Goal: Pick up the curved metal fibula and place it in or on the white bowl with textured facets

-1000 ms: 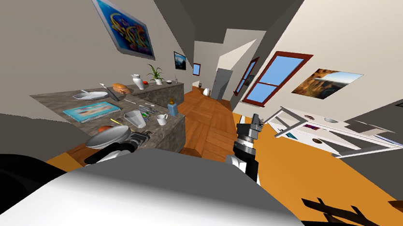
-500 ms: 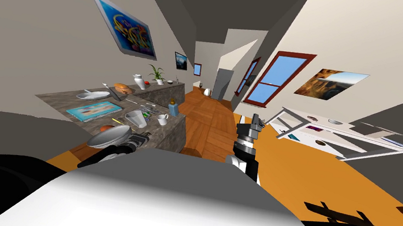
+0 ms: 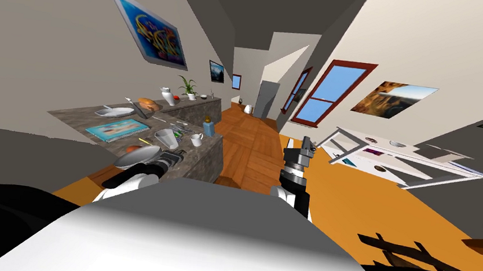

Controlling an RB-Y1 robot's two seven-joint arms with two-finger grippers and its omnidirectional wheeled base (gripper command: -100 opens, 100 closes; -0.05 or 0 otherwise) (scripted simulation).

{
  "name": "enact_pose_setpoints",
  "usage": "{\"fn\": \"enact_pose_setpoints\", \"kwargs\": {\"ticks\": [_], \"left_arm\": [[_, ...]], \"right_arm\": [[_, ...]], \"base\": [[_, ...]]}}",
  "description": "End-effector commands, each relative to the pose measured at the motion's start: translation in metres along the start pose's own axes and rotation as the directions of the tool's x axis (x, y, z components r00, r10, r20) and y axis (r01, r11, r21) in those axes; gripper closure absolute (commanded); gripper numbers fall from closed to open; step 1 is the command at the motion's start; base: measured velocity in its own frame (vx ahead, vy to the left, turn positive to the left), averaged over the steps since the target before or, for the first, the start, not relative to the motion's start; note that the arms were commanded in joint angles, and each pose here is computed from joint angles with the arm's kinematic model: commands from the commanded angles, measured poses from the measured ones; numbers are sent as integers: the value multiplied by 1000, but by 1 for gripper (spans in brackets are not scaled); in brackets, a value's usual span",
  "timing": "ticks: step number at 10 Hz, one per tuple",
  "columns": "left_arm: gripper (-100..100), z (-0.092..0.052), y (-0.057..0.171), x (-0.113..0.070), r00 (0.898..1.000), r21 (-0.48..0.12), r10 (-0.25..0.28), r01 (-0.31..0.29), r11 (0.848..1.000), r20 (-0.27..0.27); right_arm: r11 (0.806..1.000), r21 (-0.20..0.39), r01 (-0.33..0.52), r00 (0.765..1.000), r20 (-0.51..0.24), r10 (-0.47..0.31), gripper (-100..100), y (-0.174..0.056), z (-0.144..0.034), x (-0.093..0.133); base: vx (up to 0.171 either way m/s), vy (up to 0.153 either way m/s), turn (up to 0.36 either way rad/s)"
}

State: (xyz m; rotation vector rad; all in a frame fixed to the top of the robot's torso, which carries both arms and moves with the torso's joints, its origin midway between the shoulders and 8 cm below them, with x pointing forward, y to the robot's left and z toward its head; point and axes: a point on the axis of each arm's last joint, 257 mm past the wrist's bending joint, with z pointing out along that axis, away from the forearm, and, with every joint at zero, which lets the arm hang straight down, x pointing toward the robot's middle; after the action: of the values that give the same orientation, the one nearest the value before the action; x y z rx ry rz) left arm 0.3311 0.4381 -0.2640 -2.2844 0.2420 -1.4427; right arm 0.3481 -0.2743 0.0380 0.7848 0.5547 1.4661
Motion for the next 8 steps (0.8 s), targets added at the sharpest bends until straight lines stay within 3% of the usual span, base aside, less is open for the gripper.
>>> {"fn": "enact_pose_setpoints", "kwargs": {"ticks": [1, 3, 5, 8], "left_arm": [[100, 1, -2, 20, 999, -7, -24, 24, 1000, -37], [100, 2, -6, 43, 996, -13, -51, 50, 999, -78], [100, -1, -13, 54, 993, -14, -65, 64, 998, -93], [100, -15, -42, 38, 996, 28, -61, 63, 998, -58]], "right_arm": [[1000, 0, 0, 1000, 0, 0, 0, 0, 0, 0], [1000, 0, 0, 1000, 0, 0, 0, 0, 0, 0], [1000, 0, 0, 1000, 0, 0, 0, 0, 0, 0], [1000, 0, 0, 1000, 0, 0, 0, 0, 0, 0]], "base": [[-94, -17, -27], [-109, -12, -25], [-78, -29, -25], [-28, -25, -61]]}}
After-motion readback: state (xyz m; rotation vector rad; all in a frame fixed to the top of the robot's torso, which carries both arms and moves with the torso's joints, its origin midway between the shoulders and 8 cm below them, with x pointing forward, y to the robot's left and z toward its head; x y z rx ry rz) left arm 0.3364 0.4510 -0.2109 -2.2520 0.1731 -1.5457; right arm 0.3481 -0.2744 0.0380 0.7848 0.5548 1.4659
